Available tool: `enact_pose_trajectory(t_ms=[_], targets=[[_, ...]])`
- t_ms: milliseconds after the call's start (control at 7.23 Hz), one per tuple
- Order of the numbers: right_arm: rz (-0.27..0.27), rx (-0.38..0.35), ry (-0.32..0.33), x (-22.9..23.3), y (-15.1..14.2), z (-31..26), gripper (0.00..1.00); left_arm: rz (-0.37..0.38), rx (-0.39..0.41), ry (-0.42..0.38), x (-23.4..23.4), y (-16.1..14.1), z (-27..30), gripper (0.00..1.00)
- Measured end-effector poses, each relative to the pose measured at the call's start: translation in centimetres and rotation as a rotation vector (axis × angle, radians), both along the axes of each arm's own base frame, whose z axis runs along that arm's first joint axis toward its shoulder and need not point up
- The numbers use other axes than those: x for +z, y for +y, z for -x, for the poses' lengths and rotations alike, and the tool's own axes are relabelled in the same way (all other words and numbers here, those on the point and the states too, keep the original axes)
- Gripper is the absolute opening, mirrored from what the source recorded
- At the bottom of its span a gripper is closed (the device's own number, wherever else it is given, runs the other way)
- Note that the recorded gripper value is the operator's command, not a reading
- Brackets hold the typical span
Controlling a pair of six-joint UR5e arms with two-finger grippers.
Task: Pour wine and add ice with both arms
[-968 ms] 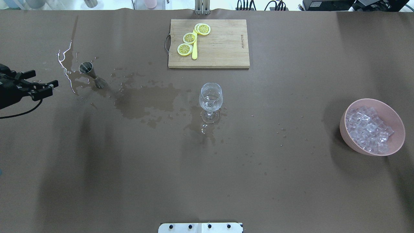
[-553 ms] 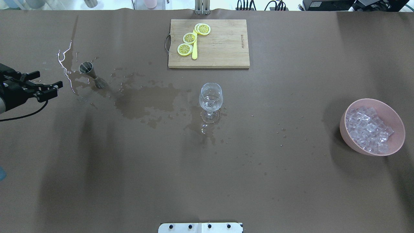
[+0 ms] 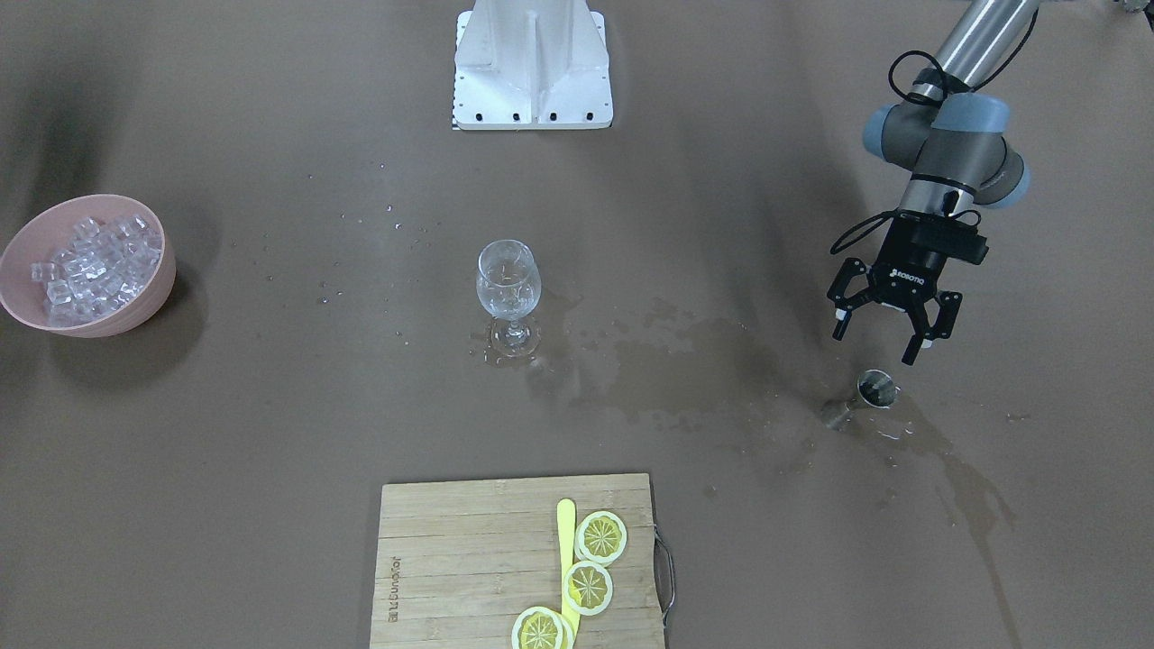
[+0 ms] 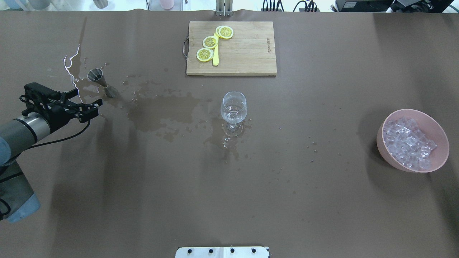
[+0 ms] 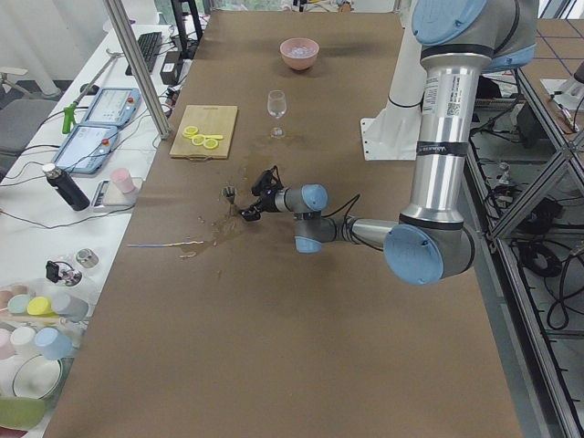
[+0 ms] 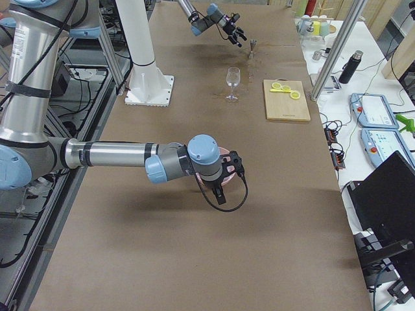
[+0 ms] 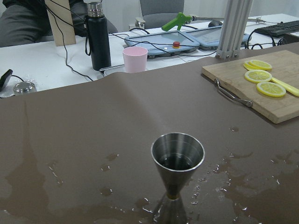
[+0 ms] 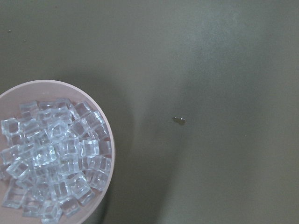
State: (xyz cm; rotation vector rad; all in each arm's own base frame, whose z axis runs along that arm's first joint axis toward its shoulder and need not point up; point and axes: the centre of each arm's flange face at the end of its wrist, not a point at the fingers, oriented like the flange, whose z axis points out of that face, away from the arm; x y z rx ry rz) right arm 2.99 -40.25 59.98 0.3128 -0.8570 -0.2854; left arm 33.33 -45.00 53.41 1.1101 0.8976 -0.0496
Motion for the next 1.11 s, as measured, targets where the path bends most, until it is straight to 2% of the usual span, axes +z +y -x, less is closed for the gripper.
enact_pose_trajectory(t_ms=[415,1106], targets=[[0.002,0.001,0.001,0.0,0.0,0.0,1.00,-0.024,-0.115,0.001,-1.6,-2.5,-2.2,0.98],[0.012,0.001,-0.002,0.6,-0.4,0.0,1.00,-0.017,-0.126,-0.014,-1.9,-4.2,-4.9,0.98]])
